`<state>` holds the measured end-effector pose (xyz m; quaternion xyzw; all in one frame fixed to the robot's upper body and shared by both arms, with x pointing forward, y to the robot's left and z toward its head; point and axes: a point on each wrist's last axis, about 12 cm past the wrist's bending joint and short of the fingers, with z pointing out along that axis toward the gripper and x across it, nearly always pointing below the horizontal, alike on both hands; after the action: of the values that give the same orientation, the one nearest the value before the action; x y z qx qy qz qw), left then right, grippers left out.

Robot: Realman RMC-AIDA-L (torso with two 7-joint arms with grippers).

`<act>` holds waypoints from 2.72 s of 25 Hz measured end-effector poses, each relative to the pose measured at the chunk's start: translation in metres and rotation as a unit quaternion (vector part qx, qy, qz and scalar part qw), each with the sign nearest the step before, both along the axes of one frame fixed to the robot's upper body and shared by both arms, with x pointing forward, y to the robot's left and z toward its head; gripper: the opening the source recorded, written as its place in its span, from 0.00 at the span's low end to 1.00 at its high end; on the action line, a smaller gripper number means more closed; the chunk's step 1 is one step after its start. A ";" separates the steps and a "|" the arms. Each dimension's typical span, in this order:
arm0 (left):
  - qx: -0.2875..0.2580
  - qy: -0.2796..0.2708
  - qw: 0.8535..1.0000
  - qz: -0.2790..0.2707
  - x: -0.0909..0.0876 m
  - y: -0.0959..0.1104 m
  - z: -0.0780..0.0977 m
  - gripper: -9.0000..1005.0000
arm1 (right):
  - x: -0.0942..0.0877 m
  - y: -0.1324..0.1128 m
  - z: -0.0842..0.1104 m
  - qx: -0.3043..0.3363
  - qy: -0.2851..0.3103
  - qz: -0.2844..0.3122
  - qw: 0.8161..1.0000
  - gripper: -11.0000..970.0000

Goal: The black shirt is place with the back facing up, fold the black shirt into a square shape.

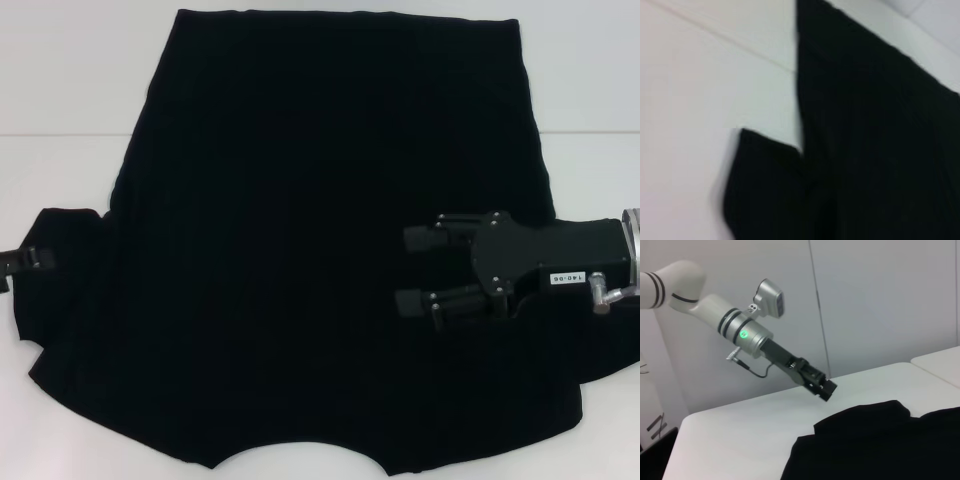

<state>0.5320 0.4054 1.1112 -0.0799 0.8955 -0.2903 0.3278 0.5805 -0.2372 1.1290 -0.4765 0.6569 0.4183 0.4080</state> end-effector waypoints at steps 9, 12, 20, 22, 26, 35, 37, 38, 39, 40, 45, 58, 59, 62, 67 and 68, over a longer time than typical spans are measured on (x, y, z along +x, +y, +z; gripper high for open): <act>0.018 0.047 0.999 0.021 0.006 -0.001 -0.015 0.94 | 0.002 0.001 0.001 -0.001 -0.002 -0.002 1.000 0.94; 0.023 0.055 0.998 0.021 0.010 -0.004 -0.019 0.94 | 0.002 0.002 0.001 -0.001 -0.001 -0.002 1.000 0.94; 0.044 0.066 0.996 0.029 0.015 -0.004 -0.023 0.94 | 0.003 0.003 0.002 -0.001 -0.002 -0.001 1.000 0.94; 0.046 0.067 0.996 0.032 0.015 -0.003 -0.023 0.94 | 0.003 0.003 0.002 -0.001 -0.001 -0.001 1.000 0.94; 0.045 0.069 0.996 0.029 0.015 -0.004 -0.024 0.94 | 0.003 0.002 0.002 0.000 -0.001 -0.002 1.000 0.94; 0.059 0.068 0.996 -0.010 0.023 -0.018 -0.024 0.90 | 0.004 0.003 0.002 0.002 -0.002 -0.005 1.000 0.94; 0.073 0.059 0.996 0.000 0.028 -0.016 -0.024 0.87 | 0.004 0.003 0.003 0.003 -0.003 -0.005 1.000 0.94; 0.076 0.058 0.995 0.001 0.028 -0.015 -0.024 0.84 | 0.004 0.003 0.003 0.004 -0.003 -0.005 1.000 0.94; 0.079 0.057 0.995 0.003 0.029 -0.014 -0.024 0.81 | 0.004 0.003 0.003 0.005 -0.003 -0.006 1.000 0.94; 0.082 0.058 0.995 0.003 0.029 -0.014 -0.025 0.78 | 0.004 0.003 0.003 0.006 -0.003 -0.006 1.000 0.94; 0.087 0.056 0.995 0.000 0.030 -0.014 -0.025 0.55 | 0.004 0.004 0.003 0.007 -0.003 -0.006 1.000 0.94; 0.103 0.043 0.994 0.014 0.033 -0.010 -0.025 0.21 | 0.004 0.002 0.003 0.013 -0.003 -0.013 1.000 0.94; 0.105 0.041 0.994 0.017 0.034 -0.010 -0.024 0.15 | 0.004 0.002 0.003 0.015 -0.003 -0.015 1.000 0.94; 0.111 0.035 0.993 0.017 0.037 -0.009 -0.023 0.02 | 0.002 0.004 0.001 0.022 -0.001 -0.019 1.000 0.94; 0.130 0.023 0.991 0.028 0.042 -0.004 -0.018 0.01 | 0.001 0.007 -0.001 0.030 0.002 -0.021 0.999 0.94; 0.134 0.021 0.990 0.029 0.044 -0.003 -0.016 0.01 | 0.001 0.007 -0.001 0.031 0.002 -0.022 0.999 0.94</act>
<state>0.5756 0.4026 1.0951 -0.0672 0.9301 -0.1566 0.3253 0.5812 -0.2299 1.1282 -0.4482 0.6547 0.4306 0.4302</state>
